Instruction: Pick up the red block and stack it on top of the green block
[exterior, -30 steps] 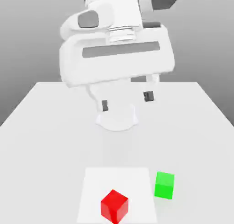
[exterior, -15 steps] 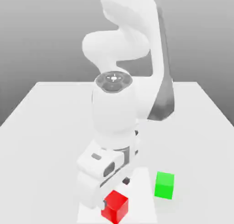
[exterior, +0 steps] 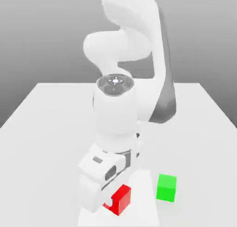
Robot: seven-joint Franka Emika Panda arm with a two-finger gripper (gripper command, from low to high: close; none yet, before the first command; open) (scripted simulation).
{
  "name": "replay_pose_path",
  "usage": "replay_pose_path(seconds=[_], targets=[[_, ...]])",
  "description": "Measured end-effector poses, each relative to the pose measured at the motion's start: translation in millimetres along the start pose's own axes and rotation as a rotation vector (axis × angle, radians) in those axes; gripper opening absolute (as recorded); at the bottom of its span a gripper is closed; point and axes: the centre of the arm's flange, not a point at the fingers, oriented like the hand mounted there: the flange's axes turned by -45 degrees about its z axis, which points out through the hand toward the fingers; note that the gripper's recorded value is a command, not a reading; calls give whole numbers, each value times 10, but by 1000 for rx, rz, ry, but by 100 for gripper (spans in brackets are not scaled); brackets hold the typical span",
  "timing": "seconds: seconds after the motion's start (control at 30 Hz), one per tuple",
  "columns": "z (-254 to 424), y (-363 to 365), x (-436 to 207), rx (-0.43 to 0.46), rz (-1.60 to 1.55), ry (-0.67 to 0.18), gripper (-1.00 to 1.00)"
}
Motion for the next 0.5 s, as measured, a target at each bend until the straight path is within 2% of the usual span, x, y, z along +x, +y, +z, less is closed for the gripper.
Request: replay_pose_path(seconds=[0.23, 0.37, 0.4, 0.5], targets=[[-182, -1295, 733, -5, -518, -3, -100], [192, -1185, 620, -6, -492, -2, -100], [300, -1177, 602, -6, -488, -4, 100], [300, -1177, 602, -6, -488, -4, 100]])
